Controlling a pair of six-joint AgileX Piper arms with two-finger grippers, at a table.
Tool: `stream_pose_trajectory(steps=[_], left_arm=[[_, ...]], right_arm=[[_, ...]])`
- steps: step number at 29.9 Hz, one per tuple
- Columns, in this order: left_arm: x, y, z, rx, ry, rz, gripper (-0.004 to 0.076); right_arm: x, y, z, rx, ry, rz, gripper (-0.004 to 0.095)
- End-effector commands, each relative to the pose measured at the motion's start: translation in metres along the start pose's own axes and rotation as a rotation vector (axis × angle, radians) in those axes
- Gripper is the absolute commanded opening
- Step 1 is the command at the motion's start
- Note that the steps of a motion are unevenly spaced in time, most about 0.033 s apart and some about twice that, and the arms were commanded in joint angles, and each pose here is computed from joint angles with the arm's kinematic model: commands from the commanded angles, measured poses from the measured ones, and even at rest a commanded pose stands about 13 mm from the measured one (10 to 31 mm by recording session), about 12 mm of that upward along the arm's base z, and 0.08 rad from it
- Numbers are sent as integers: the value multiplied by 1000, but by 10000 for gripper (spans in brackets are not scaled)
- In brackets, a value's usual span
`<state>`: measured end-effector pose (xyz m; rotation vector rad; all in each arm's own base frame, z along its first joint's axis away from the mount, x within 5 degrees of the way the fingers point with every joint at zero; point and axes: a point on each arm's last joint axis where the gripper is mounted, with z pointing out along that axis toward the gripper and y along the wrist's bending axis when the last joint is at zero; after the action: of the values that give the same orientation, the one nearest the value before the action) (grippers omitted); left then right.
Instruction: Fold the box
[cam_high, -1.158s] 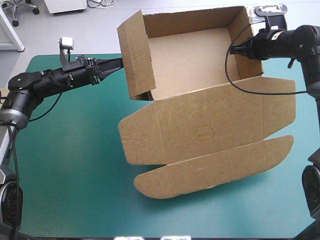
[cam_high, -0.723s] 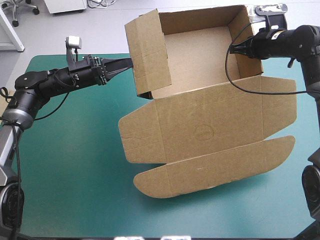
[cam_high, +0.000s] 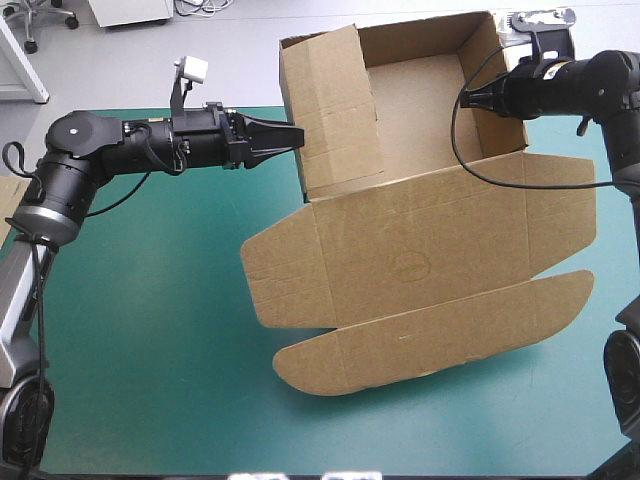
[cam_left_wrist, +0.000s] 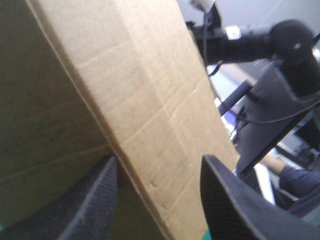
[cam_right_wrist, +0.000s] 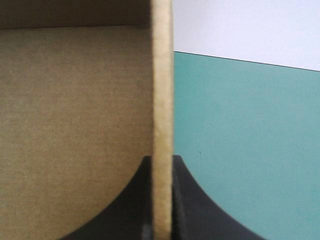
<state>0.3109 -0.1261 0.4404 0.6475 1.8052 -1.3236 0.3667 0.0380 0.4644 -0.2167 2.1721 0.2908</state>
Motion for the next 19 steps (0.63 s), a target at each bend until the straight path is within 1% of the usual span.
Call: stream_pose_trajectory(steps=[1,3,7,15,19], left_arm=[[-11,-29,-2,-83,14,71,376],[-8,-27,3,-131,49,83,376],[-5,-27,9,-182,71,96,376],[-8,-24,12,-222,34,95,377],[-10,-21,12,-246,12,76,377]], right_arm=[[-17,8,-33,-21,-145,28,-15],[-16,8,-33,-22,-141,28,-15],[-15,8,-33,-24,-131,28,-15],[-13,9,-33,-33,-102,64,-15],[-12,12,-33,-70,-99,89,-15]])
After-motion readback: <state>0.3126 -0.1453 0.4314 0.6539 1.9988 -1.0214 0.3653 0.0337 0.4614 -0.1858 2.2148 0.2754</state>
